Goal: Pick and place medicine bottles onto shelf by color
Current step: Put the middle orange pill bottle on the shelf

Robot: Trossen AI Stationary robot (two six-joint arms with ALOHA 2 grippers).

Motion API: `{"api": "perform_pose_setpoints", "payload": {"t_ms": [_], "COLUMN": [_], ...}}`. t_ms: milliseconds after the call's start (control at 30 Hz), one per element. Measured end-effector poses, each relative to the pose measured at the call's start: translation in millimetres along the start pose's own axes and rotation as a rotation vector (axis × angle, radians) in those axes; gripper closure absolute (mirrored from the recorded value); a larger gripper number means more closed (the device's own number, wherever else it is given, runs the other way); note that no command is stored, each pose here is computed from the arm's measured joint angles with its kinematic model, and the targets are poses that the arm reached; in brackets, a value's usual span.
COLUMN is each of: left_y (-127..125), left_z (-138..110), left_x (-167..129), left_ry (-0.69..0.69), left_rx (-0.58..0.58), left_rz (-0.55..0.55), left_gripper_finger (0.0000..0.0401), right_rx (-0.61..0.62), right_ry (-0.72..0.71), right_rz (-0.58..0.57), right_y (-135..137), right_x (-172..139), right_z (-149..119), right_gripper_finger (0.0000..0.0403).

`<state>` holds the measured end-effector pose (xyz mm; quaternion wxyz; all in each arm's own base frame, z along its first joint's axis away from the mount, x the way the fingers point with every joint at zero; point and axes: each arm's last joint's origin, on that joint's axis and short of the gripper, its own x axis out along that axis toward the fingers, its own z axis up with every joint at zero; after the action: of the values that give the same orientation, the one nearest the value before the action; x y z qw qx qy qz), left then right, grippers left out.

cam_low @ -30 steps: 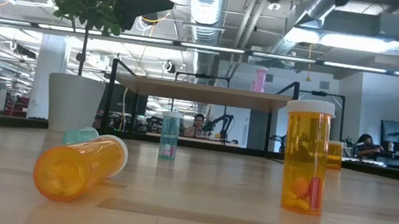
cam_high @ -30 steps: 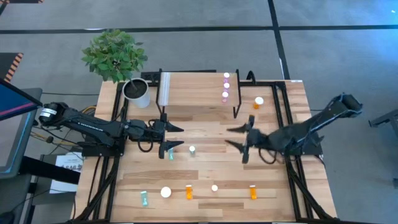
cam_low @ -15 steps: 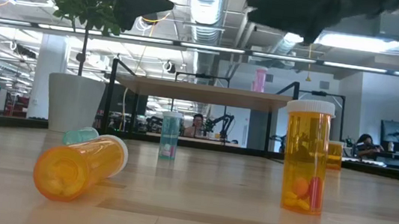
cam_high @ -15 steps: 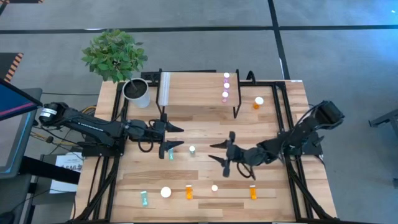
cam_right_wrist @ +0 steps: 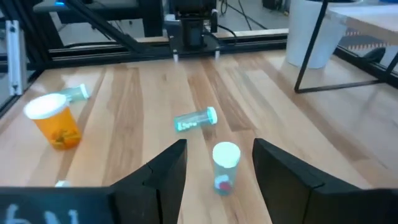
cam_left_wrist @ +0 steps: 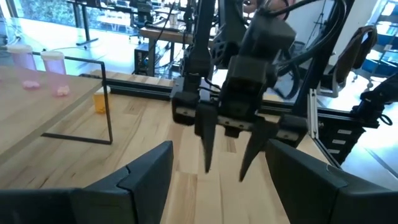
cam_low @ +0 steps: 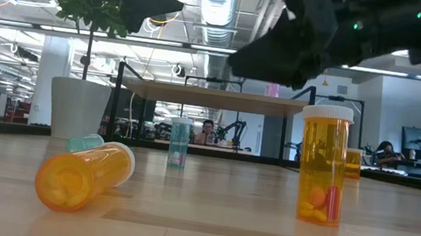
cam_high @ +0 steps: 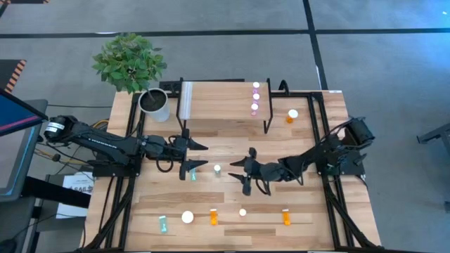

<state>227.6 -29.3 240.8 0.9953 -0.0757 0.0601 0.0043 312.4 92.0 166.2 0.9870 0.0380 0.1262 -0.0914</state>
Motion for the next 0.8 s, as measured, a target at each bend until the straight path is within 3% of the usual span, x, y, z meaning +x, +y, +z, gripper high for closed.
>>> {"api": "perform_pose_setpoints", "payload": {"t_ms": [200,433,633,800], "left_y": [0,0,0,0], "left_z": [-1,-2,-2,2], "left_x": [0,0,0,0], "left_ry": [0.01,0.025,0.021,-0.021], "left_rx": [0.002,0.011,0.026,0.046], "left_rz": [0.002,0.005,0.004,-0.002], "left_gripper_finger": [0.0156,0.0156,0.0156,0.0156], "right_rx": [-0.003,-0.006,0.09,0.165], "right_ry": [0.011,0.098,0.255,0.339], "right_rz": [0.001,-0.043,-0.102,-0.086], "right_y": [-3,-6,-15,-6], "right_x": [0,-26,-51,-71], "right_z": [1,17,18,14], "right_gripper_finger": [0.0198,0.0198,0.0198,0.0198]}}
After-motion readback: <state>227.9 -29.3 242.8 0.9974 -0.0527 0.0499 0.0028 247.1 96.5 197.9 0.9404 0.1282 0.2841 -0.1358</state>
